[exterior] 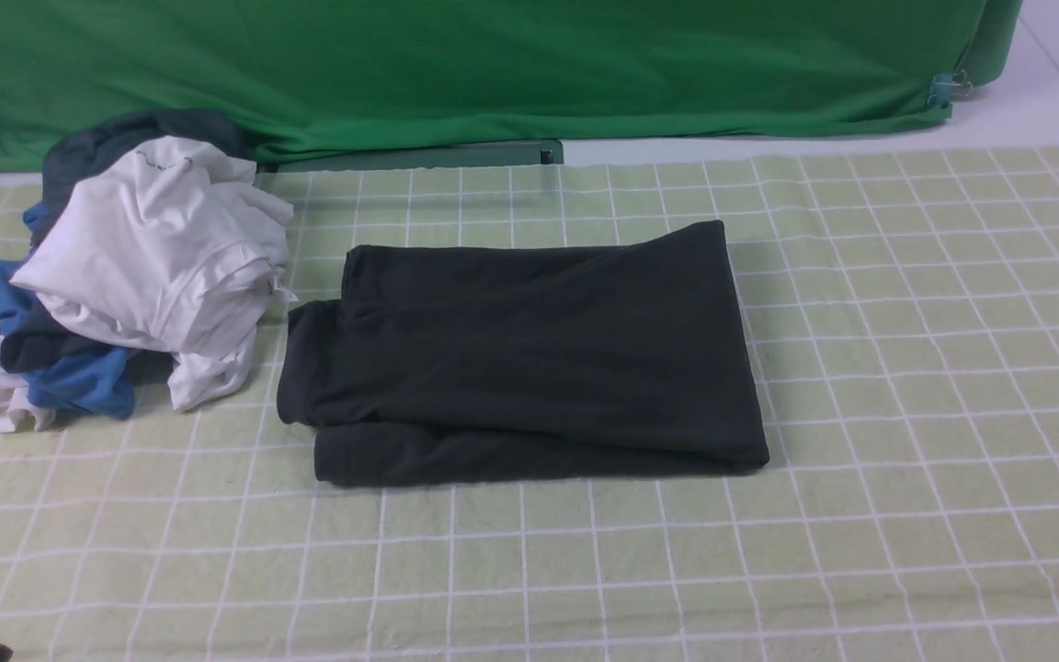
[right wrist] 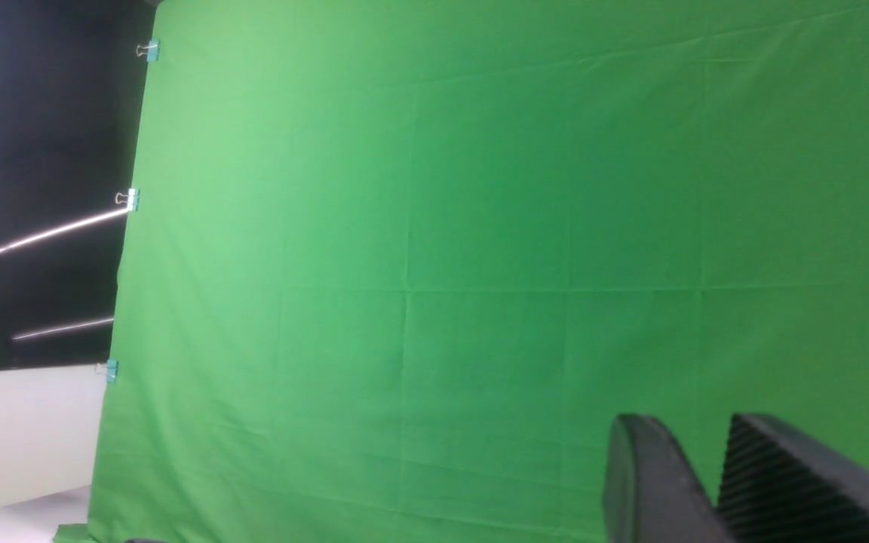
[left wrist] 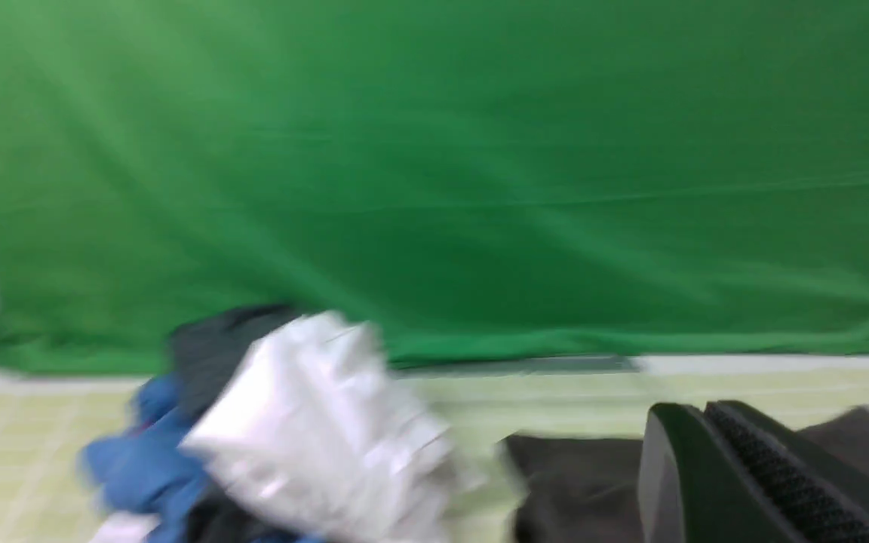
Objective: Fold a long-sleeved shirt over a green coffee tablecloth.
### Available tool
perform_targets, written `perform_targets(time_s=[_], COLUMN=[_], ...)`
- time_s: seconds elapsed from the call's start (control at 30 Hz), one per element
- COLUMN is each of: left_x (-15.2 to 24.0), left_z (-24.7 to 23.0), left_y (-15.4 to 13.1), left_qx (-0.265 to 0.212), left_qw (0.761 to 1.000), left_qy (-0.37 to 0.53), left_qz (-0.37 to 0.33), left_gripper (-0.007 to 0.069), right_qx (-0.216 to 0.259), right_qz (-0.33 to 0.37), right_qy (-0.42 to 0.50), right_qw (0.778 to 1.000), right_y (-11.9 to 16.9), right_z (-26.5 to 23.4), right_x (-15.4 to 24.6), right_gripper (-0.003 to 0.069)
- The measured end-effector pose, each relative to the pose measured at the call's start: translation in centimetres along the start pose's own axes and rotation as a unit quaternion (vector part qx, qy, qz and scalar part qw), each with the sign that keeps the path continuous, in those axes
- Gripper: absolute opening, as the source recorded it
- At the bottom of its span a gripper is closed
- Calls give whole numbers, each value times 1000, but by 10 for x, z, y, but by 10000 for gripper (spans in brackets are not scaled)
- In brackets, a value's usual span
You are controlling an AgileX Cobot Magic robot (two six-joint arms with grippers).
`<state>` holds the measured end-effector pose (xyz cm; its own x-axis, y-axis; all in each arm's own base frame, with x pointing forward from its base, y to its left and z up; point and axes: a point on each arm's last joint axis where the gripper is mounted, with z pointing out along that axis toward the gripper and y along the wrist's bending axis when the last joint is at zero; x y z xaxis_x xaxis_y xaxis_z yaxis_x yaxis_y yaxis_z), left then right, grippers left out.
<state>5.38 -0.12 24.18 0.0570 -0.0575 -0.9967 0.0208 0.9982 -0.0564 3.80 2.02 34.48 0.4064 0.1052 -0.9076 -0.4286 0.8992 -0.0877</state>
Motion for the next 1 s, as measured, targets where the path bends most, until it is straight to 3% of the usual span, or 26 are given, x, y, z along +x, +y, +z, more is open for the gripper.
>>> perform_targets(time_s=[0.13, 0.53, 1.0], left_x=[34, 50, 50], left_z=[0, -1, -1], left_y=[7, 6, 5], left_qx=[-47, -29, -28], left_qw=[998, 995, 995], left_qy=[32, 99, 100], left_qz=[1, 12, 9], left_gripper=[14, 14, 16], right_qx=[0, 0, 0], right_qz=[0, 0, 1], right_qy=[0, 0, 0], right_qw=[1000, 1000, 1000], right_y=[0, 0, 0], right_z=[0, 0, 0], right_x=[0, 0, 0], right_gripper=[181, 197, 197])
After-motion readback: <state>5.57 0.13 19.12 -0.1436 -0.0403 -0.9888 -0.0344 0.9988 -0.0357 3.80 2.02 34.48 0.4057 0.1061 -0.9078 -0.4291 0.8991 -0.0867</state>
